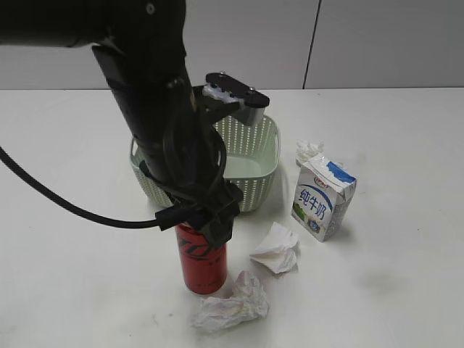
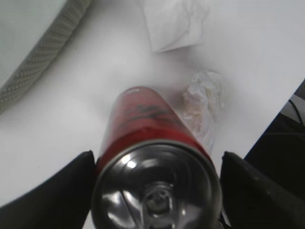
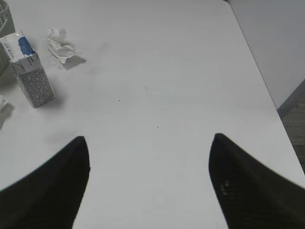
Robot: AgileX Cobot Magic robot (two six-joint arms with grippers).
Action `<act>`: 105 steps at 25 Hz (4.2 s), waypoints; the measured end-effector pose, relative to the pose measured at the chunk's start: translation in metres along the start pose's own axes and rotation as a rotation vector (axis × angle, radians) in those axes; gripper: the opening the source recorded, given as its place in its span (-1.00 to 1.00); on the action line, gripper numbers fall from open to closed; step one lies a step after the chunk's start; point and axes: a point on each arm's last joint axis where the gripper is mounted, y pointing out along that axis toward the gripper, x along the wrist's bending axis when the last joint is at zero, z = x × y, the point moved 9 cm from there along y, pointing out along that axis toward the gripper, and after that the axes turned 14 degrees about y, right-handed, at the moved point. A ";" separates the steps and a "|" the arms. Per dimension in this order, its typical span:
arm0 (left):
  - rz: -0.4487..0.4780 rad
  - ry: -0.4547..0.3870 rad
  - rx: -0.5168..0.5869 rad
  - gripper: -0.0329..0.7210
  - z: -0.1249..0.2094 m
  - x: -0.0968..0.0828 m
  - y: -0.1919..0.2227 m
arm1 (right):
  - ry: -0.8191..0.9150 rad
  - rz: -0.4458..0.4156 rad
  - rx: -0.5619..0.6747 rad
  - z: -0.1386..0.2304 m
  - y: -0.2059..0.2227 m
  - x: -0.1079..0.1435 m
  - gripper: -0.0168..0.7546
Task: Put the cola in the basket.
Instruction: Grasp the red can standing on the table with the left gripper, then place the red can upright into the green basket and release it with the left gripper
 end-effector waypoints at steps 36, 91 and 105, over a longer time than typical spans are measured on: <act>-0.120 0.082 -0.160 0.50 -0.047 0.006 -0.094 | 0.000 0.000 0.000 0.000 0.000 0.000 0.57; -0.273 -0.037 -0.125 0.81 -0.069 0.126 -0.048 | 0.000 0.000 0.000 0.000 0.000 0.000 0.58; -0.377 -0.336 -0.203 0.65 0.011 0.198 -0.142 | 0.000 0.000 0.000 0.000 0.000 0.000 0.57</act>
